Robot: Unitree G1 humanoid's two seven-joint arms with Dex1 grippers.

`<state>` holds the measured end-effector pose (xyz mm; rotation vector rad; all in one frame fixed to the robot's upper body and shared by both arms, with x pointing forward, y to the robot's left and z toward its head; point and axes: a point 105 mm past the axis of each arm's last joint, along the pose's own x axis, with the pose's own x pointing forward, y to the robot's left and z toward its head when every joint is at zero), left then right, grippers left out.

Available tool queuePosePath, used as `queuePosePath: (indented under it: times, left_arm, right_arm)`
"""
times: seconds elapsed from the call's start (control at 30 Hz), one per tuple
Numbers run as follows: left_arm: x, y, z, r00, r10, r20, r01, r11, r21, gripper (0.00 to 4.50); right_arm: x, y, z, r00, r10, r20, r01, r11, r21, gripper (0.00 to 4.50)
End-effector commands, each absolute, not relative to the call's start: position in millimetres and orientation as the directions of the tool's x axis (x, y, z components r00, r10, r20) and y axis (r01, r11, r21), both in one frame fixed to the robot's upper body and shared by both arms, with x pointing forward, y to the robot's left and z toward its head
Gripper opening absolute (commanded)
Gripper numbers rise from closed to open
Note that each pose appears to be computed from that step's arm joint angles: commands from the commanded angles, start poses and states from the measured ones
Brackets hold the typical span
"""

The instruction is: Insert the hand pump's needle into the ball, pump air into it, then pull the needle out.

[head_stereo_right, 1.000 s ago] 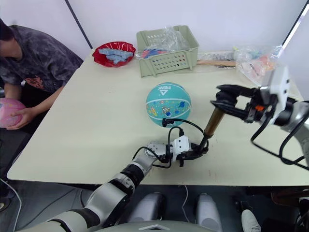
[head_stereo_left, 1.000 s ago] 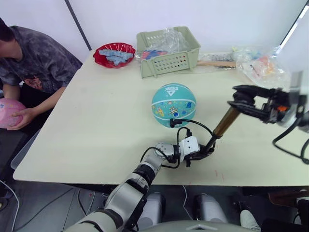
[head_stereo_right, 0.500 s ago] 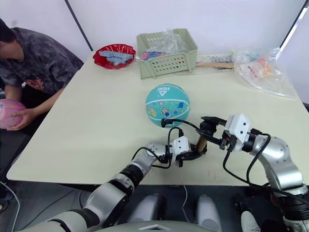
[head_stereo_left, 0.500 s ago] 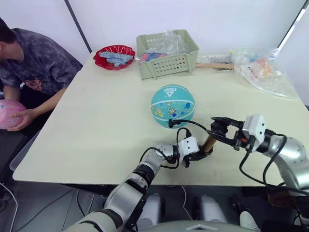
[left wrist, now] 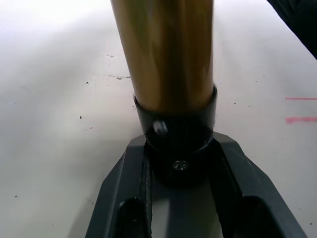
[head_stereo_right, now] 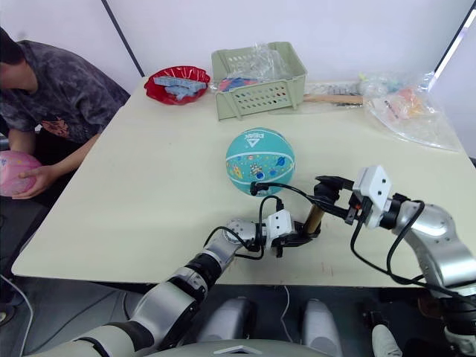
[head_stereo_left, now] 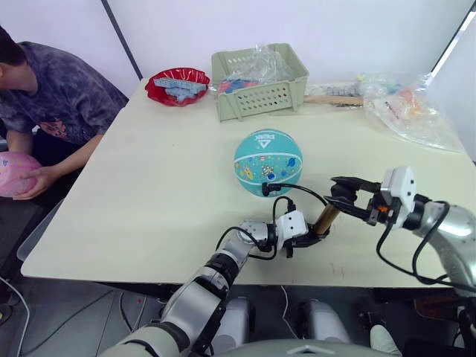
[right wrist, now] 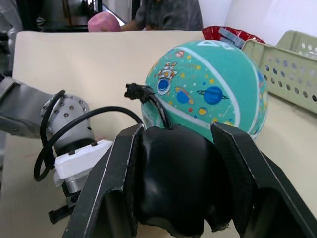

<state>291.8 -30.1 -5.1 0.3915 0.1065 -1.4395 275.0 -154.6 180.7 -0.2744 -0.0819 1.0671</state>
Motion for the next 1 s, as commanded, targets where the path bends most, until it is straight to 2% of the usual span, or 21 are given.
queuePosePath:
  times: [0.03,0.3,0.57,0.77,0.9,1.0]
  left_arm:
    - [271,-10,-46,0.078,-0.892,-0.445,0.995,0.038,0.097,1.16]
    - [272,-12,-45,0.074,-0.892,-0.445,0.994,0.032,0.101,1.16]
    - [271,-12,-46,0.072,-0.891,-0.447,0.995,0.03,0.099,1.16]
    - [270,-12,-47,0.069,-0.891,-0.448,0.995,0.027,0.099,1.16]
    - [270,-12,-47,0.068,-0.891,-0.449,0.995,0.026,0.099,1.16]
    - [270,-12,-47,0.07,-0.891,-0.448,0.995,0.028,0.099,1.16]
  right_arm:
    - [271,-167,241,0.496,0.867,0.046,-0.797,0.476,-0.371,1.73]
    - [263,-181,304,0.484,0.869,0.106,-0.767,0.48,-0.426,1.73]
    - [256,-185,337,0.477,0.868,0.14,-0.742,0.483,-0.465,1.73]
    - [258,-182,318,0.476,0.874,0.097,-0.77,0.468,-0.433,1.73]
    - [263,-178,288,0.481,0.875,0.054,-0.798,0.462,-0.387,1.73]
    - [269,-175,250,0.496,0.868,0.032,-0.817,0.479,-0.321,1.73]
